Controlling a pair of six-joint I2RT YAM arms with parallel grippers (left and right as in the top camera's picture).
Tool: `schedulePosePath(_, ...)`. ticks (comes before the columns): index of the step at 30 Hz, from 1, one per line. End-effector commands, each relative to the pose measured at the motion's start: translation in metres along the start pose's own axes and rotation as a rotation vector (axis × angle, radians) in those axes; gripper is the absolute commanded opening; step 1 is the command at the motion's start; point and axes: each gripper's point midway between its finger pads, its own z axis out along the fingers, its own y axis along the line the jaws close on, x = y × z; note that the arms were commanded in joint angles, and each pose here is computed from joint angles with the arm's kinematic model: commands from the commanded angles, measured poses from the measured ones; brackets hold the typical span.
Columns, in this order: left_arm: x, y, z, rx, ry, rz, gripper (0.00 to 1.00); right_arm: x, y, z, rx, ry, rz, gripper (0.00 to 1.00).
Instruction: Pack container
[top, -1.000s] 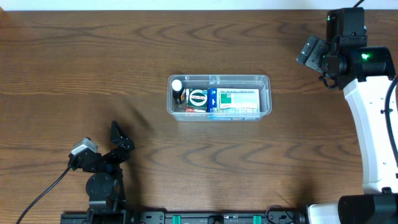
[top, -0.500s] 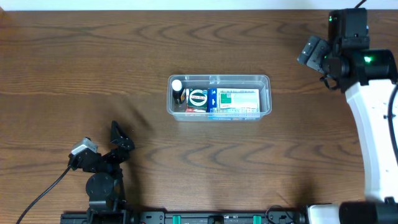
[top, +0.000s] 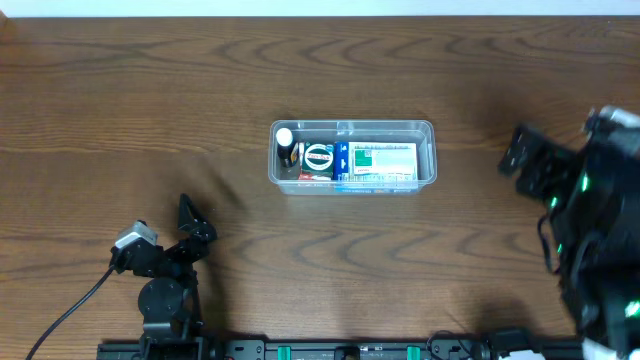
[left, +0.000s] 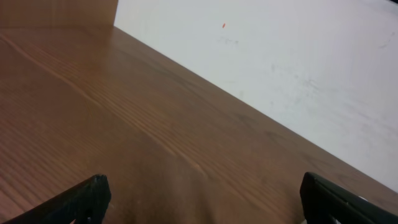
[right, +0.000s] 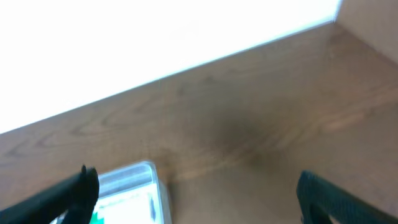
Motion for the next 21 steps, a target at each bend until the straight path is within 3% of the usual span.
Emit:
schedulePosePath(1, 0.014, 0.007, 0.002, -0.019, 0.027, 0.031, 0.98, 0.032, 0.010, 0.000, -0.132, -0.042, -0.180, 0.99)
schedulePosePath(6, 0.014, 0.007, 0.002, -0.018, 0.027, 0.031, 0.98, 0.052, 0.025, -0.007, -0.297, -0.207, -0.283, 0.99)
schedulePosePath(11, 0.014, 0.007, 0.002, -0.018, 0.027, 0.031, 0.98, 0.076, 0.024, -0.005, -0.359, -0.340, -0.277, 0.99)
schedulePosePath(21, 0.014, 0.007, 0.002, -0.018, 0.027, 0.031, 0.98, 0.120, 0.010, 0.009, -0.367, -0.392, -0.266, 0.99)
